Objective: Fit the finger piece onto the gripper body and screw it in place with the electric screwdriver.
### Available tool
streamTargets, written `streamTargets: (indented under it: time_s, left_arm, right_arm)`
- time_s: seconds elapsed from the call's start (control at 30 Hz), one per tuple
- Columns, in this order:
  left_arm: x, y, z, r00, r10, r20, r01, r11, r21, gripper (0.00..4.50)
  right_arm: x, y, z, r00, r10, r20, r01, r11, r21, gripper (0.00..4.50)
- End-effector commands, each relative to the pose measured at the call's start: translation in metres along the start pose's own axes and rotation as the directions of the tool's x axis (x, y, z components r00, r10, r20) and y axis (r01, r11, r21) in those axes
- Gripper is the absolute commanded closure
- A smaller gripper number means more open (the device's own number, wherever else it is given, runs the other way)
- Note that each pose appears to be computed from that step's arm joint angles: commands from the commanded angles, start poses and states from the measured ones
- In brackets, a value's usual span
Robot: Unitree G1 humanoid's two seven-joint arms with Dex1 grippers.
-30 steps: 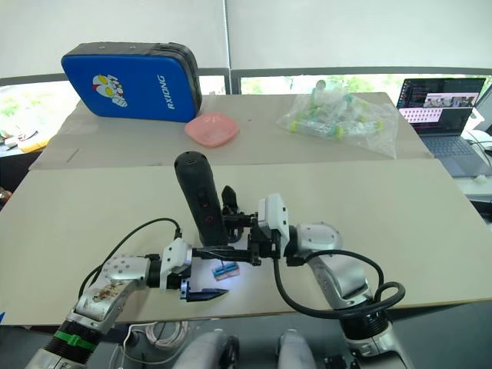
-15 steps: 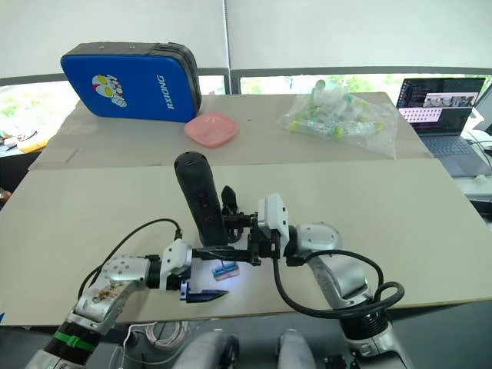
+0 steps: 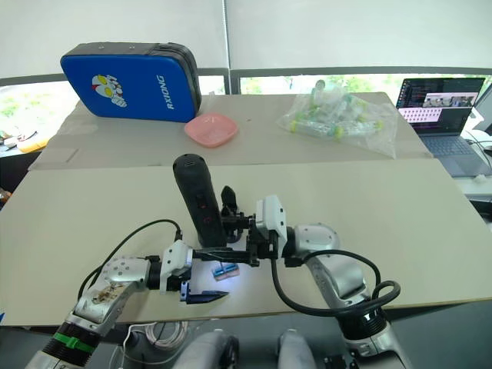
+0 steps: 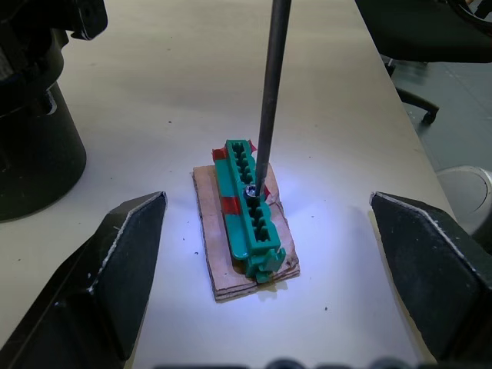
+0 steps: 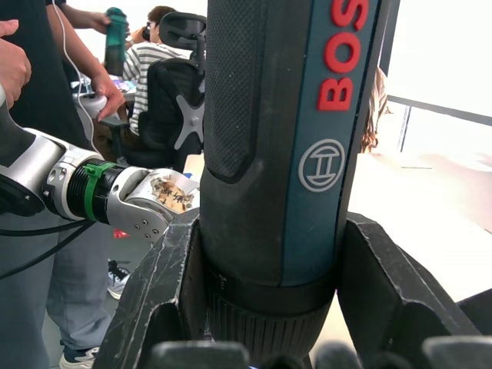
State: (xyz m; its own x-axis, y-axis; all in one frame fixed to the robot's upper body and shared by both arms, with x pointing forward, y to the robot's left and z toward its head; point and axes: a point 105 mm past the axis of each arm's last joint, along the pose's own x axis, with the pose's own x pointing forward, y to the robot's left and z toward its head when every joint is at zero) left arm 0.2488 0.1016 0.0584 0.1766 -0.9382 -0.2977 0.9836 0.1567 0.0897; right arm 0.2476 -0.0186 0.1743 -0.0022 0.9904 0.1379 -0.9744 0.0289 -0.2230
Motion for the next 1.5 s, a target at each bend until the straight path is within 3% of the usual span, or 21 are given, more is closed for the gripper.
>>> streamTargets:
  time_s: [0.03,0.73,1.5]
  left_arm:
    - [0.001,-0.01,-0.014,0.998,-0.034,-0.051,0.031,0.998,-0.049,0.03]
    - [0.002,-0.01,-0.014,0.998,-0.037,-0.049,0.034,0.998,-0.048,0.03]
    - [0.001,-0.009,-0.014,0.999,-0.025,-0.047,0.023,0.998,-0.051,0.03]
  right_arm:
    - [0.001,0.0,0.01,0.999,0.004,0.034,-0.002,0.999,-0.045,2.54]
    - [-0.005,-0.009,0.013,1.0,-0.017,0.025,0.019,0.998,-0.061,2.54]
    - [-0.004,-0.006,-0.006,0.998,-0.007,-0.06,0.006,1.0,-0.012,2.54]
